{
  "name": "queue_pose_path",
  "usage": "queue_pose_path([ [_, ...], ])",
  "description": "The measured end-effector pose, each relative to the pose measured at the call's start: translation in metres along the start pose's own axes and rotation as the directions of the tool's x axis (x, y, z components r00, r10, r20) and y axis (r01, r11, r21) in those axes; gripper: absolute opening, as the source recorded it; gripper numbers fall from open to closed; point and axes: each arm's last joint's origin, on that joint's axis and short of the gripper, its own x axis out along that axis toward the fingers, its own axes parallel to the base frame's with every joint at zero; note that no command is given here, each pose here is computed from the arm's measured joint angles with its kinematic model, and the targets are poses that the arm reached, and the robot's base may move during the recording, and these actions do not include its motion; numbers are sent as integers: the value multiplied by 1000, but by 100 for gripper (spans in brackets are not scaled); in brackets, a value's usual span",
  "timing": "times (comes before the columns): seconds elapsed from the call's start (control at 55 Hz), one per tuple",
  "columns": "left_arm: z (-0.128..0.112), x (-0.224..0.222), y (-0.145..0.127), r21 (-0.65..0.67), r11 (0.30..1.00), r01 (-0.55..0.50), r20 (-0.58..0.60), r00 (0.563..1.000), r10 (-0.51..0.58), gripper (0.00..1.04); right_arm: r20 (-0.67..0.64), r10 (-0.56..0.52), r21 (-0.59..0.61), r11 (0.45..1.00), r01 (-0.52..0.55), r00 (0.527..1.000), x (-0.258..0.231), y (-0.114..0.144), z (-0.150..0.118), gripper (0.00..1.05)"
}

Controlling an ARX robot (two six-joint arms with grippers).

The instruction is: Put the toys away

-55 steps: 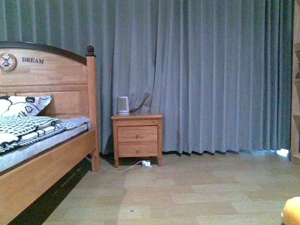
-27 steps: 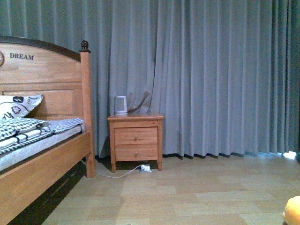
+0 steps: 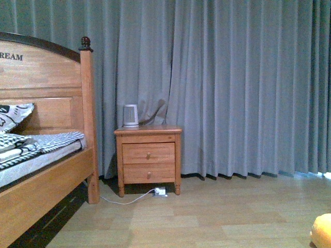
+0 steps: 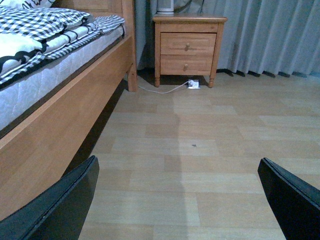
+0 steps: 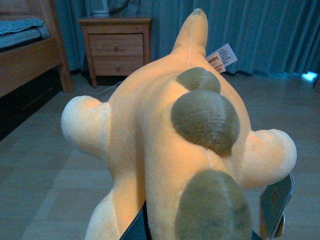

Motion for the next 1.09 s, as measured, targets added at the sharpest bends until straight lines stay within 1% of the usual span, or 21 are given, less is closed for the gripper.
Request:
queue_pose_path([
  [1.091,0,0,0,0,1000,0,0,1000,0,98,0,0,0,1000,0,1000,0,0,0,7],
])
